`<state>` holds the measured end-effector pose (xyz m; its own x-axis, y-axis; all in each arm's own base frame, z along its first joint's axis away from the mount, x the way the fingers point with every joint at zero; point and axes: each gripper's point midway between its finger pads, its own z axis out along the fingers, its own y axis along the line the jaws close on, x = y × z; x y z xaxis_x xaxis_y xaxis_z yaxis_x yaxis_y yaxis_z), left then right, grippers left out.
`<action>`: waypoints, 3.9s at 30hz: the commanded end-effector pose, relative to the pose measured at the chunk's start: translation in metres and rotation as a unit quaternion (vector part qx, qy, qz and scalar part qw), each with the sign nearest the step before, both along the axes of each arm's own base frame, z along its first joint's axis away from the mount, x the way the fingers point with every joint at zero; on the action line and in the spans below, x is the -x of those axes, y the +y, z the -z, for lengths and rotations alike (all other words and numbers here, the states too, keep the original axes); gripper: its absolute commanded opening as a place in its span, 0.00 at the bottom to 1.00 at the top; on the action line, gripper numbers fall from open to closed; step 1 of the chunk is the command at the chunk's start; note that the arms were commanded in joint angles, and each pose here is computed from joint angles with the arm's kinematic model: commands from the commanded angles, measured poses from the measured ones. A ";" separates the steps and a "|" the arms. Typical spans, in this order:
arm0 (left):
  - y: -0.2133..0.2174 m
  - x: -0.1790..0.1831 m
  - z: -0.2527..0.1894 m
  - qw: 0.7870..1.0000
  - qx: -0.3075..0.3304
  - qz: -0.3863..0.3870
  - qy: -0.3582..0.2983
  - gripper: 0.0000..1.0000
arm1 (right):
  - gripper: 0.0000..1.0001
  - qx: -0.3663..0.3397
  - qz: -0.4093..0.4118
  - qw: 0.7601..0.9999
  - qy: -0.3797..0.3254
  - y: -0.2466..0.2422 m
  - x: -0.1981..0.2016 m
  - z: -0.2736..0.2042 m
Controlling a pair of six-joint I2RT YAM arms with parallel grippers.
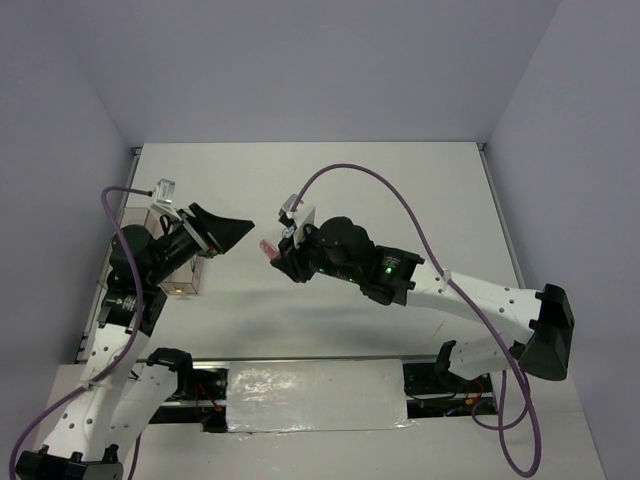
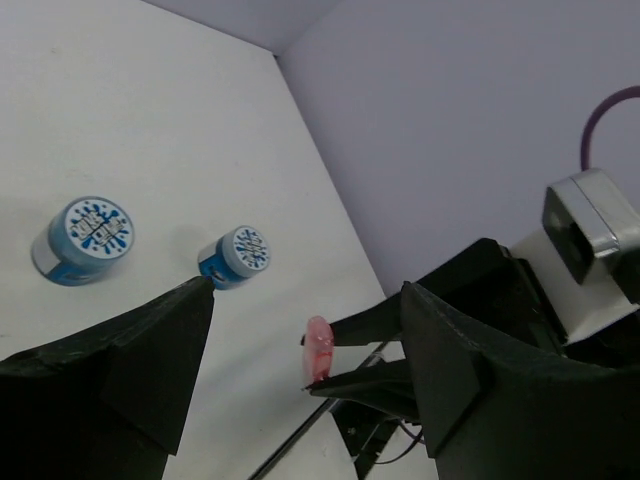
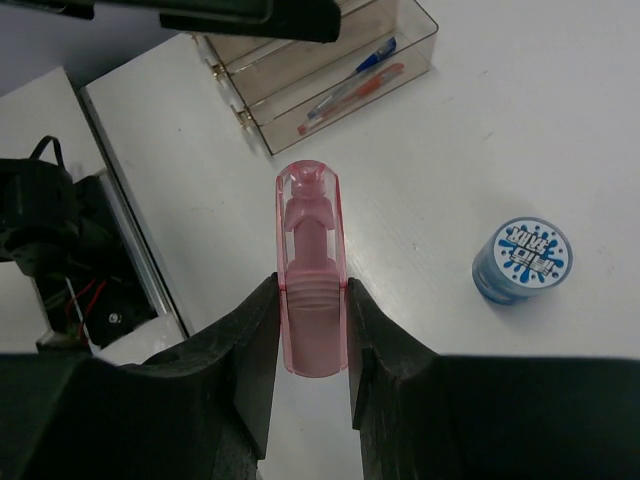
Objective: Sort the stationery into containers
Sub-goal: Place the stationery in the storage box, then pick up the stationery from the center of the board.
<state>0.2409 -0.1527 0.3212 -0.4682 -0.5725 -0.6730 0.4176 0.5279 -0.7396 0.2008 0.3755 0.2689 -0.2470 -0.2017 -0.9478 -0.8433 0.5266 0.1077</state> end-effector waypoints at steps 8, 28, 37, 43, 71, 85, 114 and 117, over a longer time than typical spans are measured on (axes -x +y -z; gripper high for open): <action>-0.015 0.020 -0.016 0.998 0.035 0.050 -0.020 0.81 | 0.00 -0.050 0.056 0.997 -0.019 0.010 -0.016 -0.040; -0.018 -0.007 0.008 0.998 -0.034 0.050 -0.003 0.00 | 0.85 -0.029 0.057 0.997 -0.039 0.047 -0.017 -0.036; 0.174 -0.082 0.038 0.830 -0.376 -0.412 0.020 0.00 | 1.00 -0.061 0.111 0.991 -0.038 -0.042 -0.009 -0.032; 0.285 -0.097 0.023 0.647 -0.535 -0.542 0.007 0.00 | 1.00 -0.100 0.108 0.988 -0.041 -0.094 0.018 -0.032; 0.356 -0.124 0.162 0.617 -0.515 -0.578 0.144 0.26 | 1.00 -0.095 0.088 0.991 -0.036 -0.121 0.040 -0.026; 0.356 -0.108 0.049 0.607 -0.456 -0.648 0.068 0.99 | 1.00 -0.095 0.101 0.989 -0.045 -0.130 0.037 -0.035; -0.101 -0.142 0.186 0.903 -0.396 -0.027 0.167 0.99 | 1.00 -0.111 0.176 0.978 0.014 -0.191 0.052 -0.023; -0.094 -0.136 0.201 0.883 -0.433 -0.046 0.175 0.99 | 1.00 -0.105 0.174 0.979 0.014 -0.191 0.052 -0.018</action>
<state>0.3716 -0.2585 0.1216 -0.7410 0.0238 -0.6711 0.2179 0.9538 -0.2069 0.1493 0.1885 0.2782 -0.3028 0.0763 -0.9500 -0.6136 0.7471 0.2556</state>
